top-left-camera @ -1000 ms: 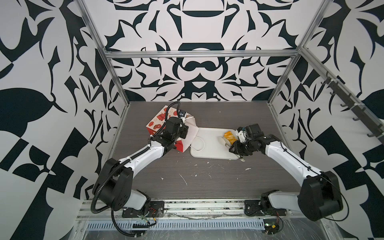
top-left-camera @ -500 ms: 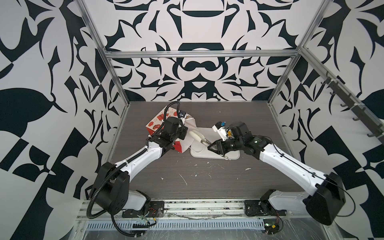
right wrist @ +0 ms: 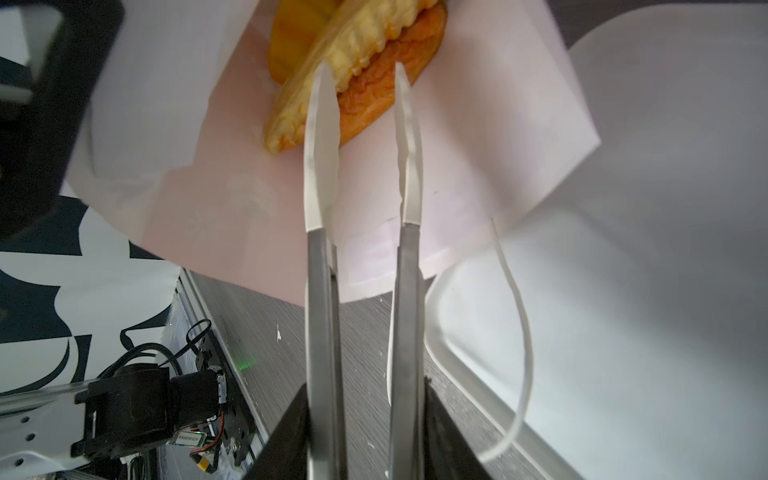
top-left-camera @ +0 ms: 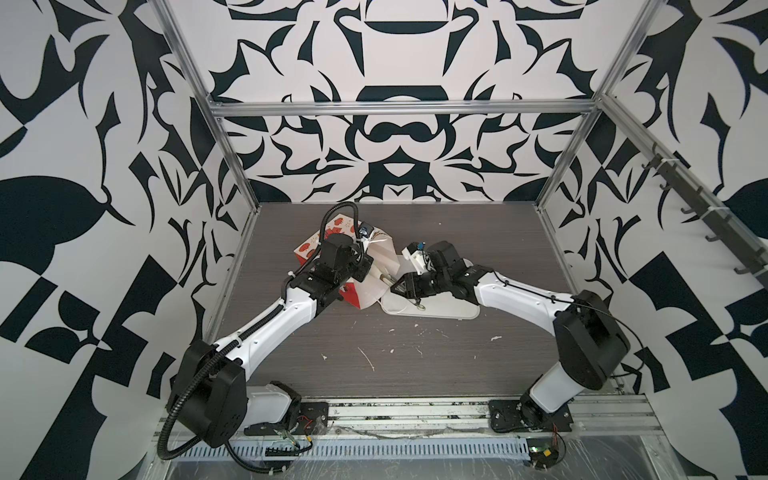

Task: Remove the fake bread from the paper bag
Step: 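Close the tongs on the yellow bread inside the bag with the right gripper, then pull the gripped bread out of the bag and carry it over the tray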

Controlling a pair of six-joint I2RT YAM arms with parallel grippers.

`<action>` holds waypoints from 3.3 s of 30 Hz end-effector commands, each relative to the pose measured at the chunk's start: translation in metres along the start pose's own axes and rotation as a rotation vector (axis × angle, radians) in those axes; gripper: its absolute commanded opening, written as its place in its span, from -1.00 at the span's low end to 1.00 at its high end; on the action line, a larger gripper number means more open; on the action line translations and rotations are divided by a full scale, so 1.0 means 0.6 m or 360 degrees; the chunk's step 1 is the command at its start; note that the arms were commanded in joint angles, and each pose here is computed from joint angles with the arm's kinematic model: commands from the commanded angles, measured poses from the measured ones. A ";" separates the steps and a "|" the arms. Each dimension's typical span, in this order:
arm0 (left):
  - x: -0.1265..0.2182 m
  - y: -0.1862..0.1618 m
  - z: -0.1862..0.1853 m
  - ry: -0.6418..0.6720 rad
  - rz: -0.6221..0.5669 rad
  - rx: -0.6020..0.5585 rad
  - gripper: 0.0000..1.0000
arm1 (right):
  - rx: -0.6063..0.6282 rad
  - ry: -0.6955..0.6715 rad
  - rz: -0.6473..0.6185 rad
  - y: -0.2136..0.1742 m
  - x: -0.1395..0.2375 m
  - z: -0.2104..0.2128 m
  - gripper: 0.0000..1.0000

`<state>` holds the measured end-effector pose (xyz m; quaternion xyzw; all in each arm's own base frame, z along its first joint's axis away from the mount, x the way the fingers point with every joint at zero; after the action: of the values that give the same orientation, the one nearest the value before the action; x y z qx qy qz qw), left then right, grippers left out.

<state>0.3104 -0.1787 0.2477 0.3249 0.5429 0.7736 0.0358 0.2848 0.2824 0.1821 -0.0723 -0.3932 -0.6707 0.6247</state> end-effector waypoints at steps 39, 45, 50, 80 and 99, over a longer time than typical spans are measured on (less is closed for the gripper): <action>0.013 0.002 -0.011 -0.0117 -0.0047 -0.0010 -1.00 | -0.0317 0.0535 -0.0111 0.055 -0.032 0.055 -0.09; 0.013 0.001 -0.011 -0.0120 -0.0039 -0.0012 -1.00 | -0.0329 0.0543 -0.0067 0.053 -0.045 0.050 -0.09; 0.013 0.001 -0.011 -0.0119 -0.0038 -0.0012 -1.00 | -0.0341 0.0560 -0.0027 0.054 -0.055 0.048 -0.09; 0.007 -0.007 -0.013 -0.0123 -0.0016 -0.0013 -1.00 | -0.0410 0.0529 0.0129 0.026 -0.093 0.021 -0.40; -0.012 -0.007 -0.010 -0.0084 -0.0023 0.0011 -1.00 | -0.0195 0.0175 0.0154 -0.038 0.015 0.020 -0.66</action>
<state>0.3080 -0.1828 0.2408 0.3491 0.5411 0.7634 0.0504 0.2665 0.2898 0.1758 -0.1113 -0.2790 -0.6729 0.6760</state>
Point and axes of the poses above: each gripper's point midway between its finger pads, its own x axis back along the fingers, its own z axis along the line the jaws close on, y = z × x, the point moved 7 cm from there along x, back along the fingers, and after that the axes turned 1 degree about -x, right-handed, at the moved point
